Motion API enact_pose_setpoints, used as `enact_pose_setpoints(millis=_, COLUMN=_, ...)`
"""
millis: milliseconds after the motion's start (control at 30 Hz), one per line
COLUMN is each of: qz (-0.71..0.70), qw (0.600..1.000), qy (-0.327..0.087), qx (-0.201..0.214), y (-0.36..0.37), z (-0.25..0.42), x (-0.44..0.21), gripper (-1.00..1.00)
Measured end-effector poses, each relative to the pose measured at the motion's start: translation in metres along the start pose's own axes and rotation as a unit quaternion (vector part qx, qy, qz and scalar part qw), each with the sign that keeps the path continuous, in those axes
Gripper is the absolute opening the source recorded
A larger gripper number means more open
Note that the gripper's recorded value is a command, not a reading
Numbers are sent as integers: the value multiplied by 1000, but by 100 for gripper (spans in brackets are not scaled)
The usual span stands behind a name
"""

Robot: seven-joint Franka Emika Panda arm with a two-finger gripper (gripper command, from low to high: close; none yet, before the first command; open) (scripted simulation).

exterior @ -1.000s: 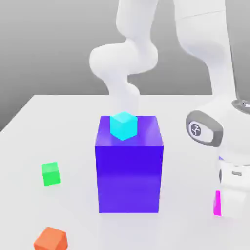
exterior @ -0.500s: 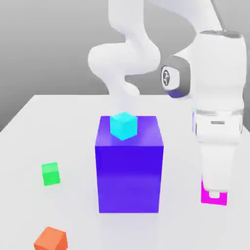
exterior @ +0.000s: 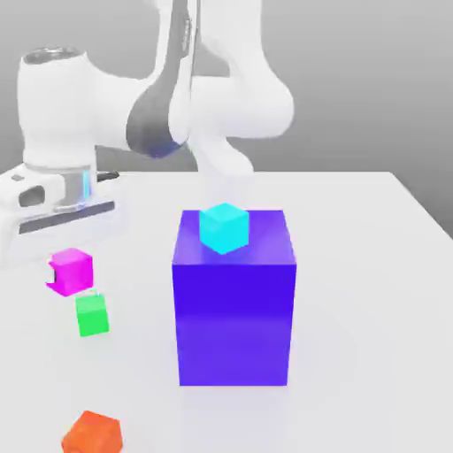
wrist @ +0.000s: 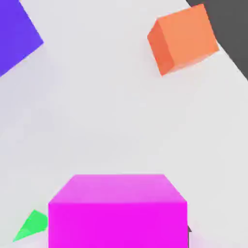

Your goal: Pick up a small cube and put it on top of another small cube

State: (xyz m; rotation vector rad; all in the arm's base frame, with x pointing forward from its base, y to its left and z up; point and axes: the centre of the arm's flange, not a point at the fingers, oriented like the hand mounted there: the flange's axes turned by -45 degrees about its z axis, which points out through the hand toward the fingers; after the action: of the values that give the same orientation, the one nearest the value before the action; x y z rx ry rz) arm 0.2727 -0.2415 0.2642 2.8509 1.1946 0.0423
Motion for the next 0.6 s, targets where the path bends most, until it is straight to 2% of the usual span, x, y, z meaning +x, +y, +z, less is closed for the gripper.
enact_pose_setpoints(millis=133, qz=21, qw=999, qy=5, qx=33, y=-27, z=25, x=-19, gripper=-100)
enact_pose_setpoints(millis=600, qz=20, qw=998, qy=26, qx=59, y=-36, z=69, x=-11, gripper=-100)
